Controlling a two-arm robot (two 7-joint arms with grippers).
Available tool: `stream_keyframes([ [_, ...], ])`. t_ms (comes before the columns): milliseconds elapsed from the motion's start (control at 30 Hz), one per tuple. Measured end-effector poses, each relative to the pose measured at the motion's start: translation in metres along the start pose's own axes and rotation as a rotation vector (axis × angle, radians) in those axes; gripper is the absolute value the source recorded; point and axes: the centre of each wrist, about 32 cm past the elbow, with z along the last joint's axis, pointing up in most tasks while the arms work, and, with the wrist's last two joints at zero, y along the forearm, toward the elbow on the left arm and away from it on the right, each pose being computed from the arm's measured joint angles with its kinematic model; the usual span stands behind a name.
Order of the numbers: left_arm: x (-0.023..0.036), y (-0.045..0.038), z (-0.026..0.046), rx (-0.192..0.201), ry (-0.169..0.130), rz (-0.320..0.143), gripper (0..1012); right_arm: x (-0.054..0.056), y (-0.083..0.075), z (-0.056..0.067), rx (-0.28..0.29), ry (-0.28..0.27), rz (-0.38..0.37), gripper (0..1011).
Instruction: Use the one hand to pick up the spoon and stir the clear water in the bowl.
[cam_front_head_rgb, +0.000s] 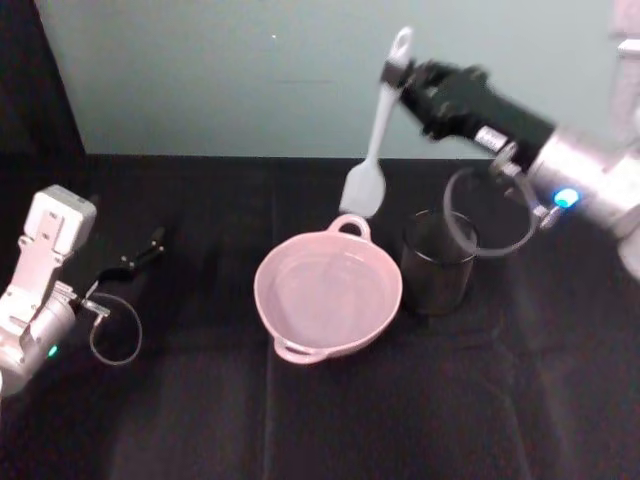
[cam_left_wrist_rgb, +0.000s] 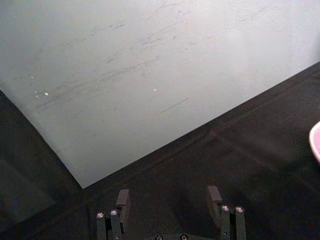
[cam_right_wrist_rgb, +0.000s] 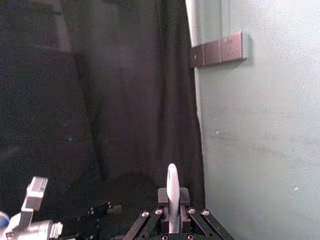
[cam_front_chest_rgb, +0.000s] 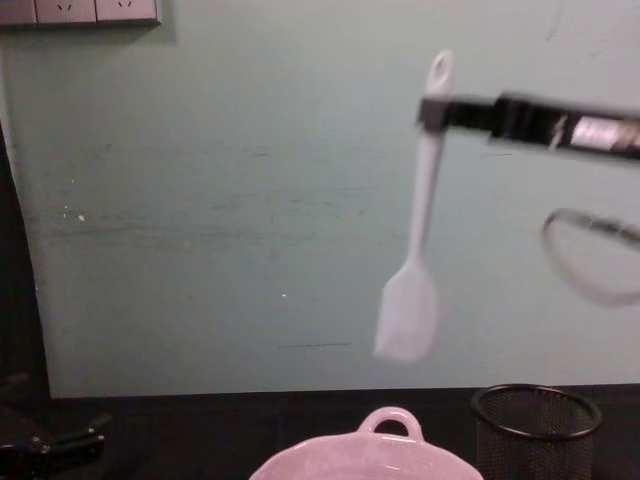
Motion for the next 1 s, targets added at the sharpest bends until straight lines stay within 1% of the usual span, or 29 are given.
stream_keyframes([
  [67, 0.0, 0.0, 0.0, 0.0, 0.0, 0.0, 1011, -0.001, 0.003, -0.013, -0.001, 0.003, 0.009, 125],
  [100, 0.0, 0.0, 0.0, 0.0, 0.0, 0.0, 1011, -0.002, 0.006, -0.026, -0.002, -0.004, 0.017, 125],
  [133, 0.0, 0.0, 0.0, 0.0, 0.0, 0.0, 1011, -0.002, 0.007, -0.034, -0.004, -0.009, 0.02, 125],
  [200, 0.0, 0.0, 0.0, 0.0, 0.0, 0.0, 1011, -0.003, 0.008, -0.045, -0.008, -0.019, 0.025, 125],
  [233, 0.0, 0.0, 0.0, 0.0, 0.0, 0.0, 1011, -0.004, 0.008, -0.055, -0.012, -0.035, 0.03, 125],
  [267, 0.0, 0.0, 0.0, 0.0, 0.0, 0.0, 1011, -0.005, 0.008, -0.06, -0.015, -0.043, 0.031, 125],
  [300, 0.0, 0.0, 0.0, 0.0, 0.0, 0.0, 1011, -0.006, 0.007, -0.069, -0.021, -0.065, 0.034, 125],
  [333, 0.0, 0.0, 0.0, 0.0, 0.0, 0.0, 1011, -0.007, 0.006, -0.072, -0.025, -0.074, 0.034, 125],
  [433, 0.0, 0.0, 0.0, 0.0, 0.0, 0.0, 1011, -0.01, 0.004, -0.083, -0.039, -0.1, 0.039, 125],
  [533, 0.0, 0.0, 0.0, 0.0, 0.0, 0.0, 1011, -0.014, 0.001, -0.09, -0.052, -0.098, 0.047, 125],
  [567, 0.0, 0.0, 0.0, 0.0, 0.0, 0.0, 1011, -0.014, 0.001, -0.09, -0.052, -0.098, 0.047, 125],
  [633, 0.0, 0.0, 0.0, 0.0, 0.0, 0.0, 1011, -0.019, 0.0, -0.095, -0.062, -0.083, 0.062, 125],
  [767, 0.0, 0.0, 0.0, 0.0, 0.0, 0.0, 1011, -0.024, 0.001, -0.1, -0.075, -0.054, 0.082, 125],
  [900, 0.0, 0.0, 0.0, 0.0, 0.0, 0.0, 1011, -0.033, 0.008, -0.107, -0.079, -0.008, 0.109, 125],
  [1000, 0.0, 0.0, 0.0, 0.0, 0.0, 0.0, 1011, -0.037, 0.015, -0.111, -0.07, 0.013, 0.11, 125],
])
